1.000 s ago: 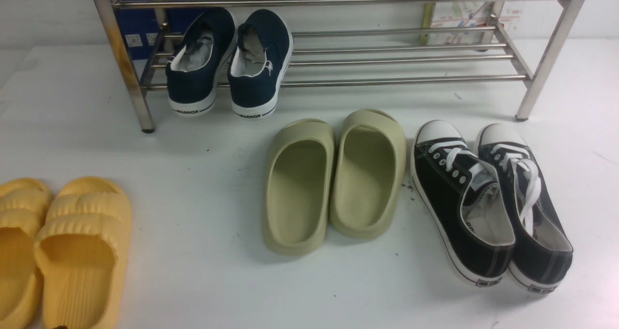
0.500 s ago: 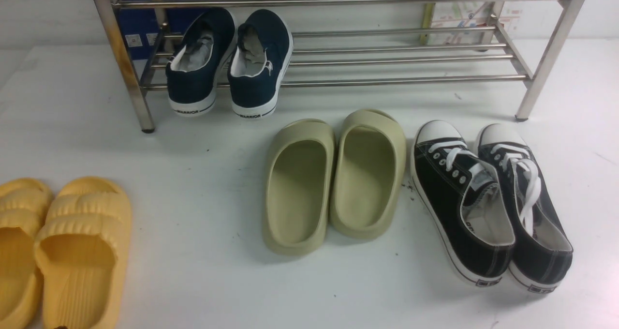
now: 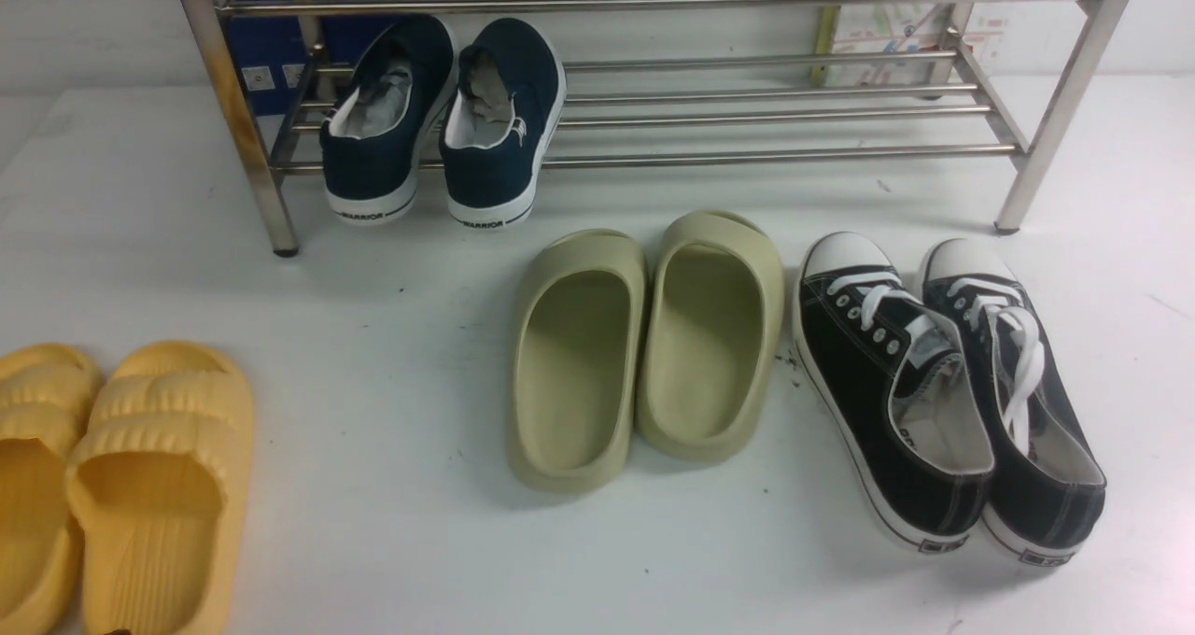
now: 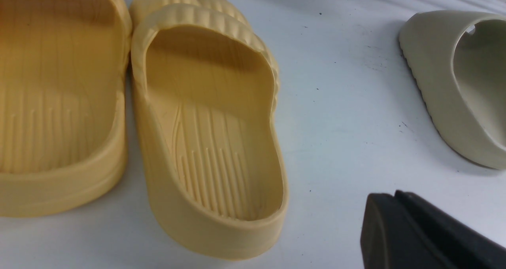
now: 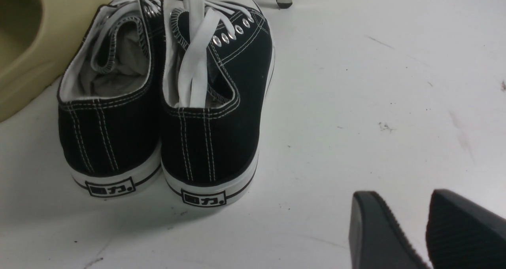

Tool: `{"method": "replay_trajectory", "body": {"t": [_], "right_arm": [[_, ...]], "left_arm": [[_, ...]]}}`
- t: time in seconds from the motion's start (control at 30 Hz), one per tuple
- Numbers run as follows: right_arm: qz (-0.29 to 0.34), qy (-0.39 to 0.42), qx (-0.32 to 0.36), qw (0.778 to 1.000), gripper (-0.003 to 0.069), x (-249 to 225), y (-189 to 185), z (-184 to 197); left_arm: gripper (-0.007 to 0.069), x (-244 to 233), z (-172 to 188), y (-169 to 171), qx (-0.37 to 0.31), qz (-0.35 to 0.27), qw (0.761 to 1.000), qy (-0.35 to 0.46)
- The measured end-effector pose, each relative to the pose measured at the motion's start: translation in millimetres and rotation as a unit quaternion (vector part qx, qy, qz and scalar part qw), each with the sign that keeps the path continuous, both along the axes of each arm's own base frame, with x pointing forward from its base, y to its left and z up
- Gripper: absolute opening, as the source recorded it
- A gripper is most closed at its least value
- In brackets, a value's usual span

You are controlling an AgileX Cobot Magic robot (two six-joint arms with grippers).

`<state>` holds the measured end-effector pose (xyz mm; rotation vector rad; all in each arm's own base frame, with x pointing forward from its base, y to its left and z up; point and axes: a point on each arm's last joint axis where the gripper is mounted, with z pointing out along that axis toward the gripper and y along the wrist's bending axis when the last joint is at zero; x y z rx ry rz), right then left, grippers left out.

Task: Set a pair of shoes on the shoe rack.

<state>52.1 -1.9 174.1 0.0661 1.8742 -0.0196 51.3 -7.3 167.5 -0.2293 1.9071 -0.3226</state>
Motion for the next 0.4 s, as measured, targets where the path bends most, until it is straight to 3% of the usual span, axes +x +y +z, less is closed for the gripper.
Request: {"method": "replay_trajectory", "body": {"t": [0.4], "right_arm": [[0.0,0.0,0.0,1.0,0.0239,0.0,0.0,0.0]], "left_arm": [[0.0036,0.0,0.0,0.0,0.0,0.0,1.0,0.0]]}}
